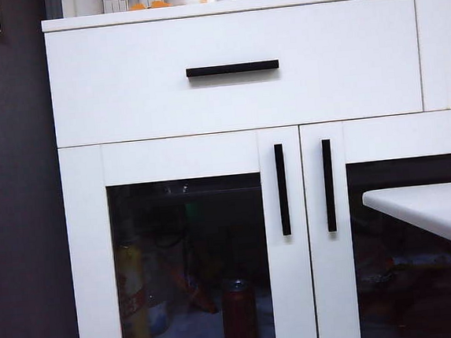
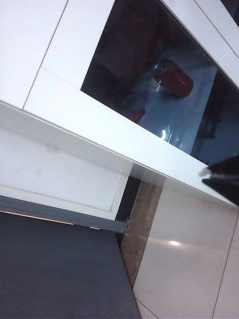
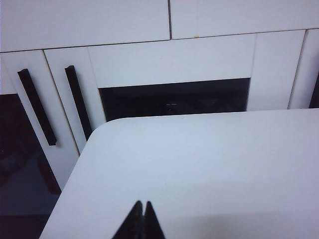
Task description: Open the left door of the white cabinet, pick up a can of beverage from the table on the right, place it inside the cabinet, and finally close the cabinet door.
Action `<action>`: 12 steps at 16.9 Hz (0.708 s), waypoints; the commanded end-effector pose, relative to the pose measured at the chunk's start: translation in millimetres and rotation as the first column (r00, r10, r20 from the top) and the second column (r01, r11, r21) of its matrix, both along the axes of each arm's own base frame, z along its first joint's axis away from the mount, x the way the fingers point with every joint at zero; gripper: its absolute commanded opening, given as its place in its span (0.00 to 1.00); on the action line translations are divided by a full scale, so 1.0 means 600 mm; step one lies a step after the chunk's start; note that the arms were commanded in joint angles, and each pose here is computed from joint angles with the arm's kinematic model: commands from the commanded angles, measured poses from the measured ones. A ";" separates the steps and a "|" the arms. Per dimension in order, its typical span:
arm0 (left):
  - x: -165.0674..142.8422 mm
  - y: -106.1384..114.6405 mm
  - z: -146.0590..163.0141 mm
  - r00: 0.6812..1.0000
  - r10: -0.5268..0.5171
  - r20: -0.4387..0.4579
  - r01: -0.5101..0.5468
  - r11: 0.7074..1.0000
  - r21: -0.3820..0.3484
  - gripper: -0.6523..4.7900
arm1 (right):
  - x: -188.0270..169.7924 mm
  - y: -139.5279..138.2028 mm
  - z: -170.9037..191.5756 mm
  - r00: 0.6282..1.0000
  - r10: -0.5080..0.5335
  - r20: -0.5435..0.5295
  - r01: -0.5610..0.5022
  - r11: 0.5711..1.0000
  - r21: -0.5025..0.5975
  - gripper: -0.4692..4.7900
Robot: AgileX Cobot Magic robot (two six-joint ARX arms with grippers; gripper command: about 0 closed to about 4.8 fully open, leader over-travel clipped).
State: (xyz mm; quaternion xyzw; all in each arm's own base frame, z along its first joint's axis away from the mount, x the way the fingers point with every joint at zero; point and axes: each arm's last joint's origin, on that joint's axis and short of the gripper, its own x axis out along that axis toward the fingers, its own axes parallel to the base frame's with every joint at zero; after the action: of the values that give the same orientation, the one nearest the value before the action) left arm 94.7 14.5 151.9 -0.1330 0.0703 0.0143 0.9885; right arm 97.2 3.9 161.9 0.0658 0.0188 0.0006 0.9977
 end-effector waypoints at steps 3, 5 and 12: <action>0.002 0.000 0.020 0.991 -0.025 0.128 0.006 0.990 0.142 0.11 | 0.000 0.000 0.003 1.000 -0.004 0.023 0.004 1.000 -0.008 0.10; 0.002 0.001 0.021 0.991 -0.008 0.134 -0.011 0.990 0.143 0.11 | 0.000 0.000 0.003 1.000 -0.002 0.023 0.003 1.000 -0.009 0.10; 0.004 -0.014 0.019 0.991 0.051 0.122 -0.067 0.988 0.139 0.11 | 0.000 0.000 0.012 0.997 -0.003 0.076 0.004 1.000 -0.007 0.10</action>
State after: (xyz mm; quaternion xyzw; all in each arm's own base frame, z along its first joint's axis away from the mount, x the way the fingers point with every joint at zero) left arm 97.3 5.3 161.9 -0.0655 0.0140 0.0351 0.9971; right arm 97.3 3.8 167.1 0.0625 -0.0078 0.0018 0.9980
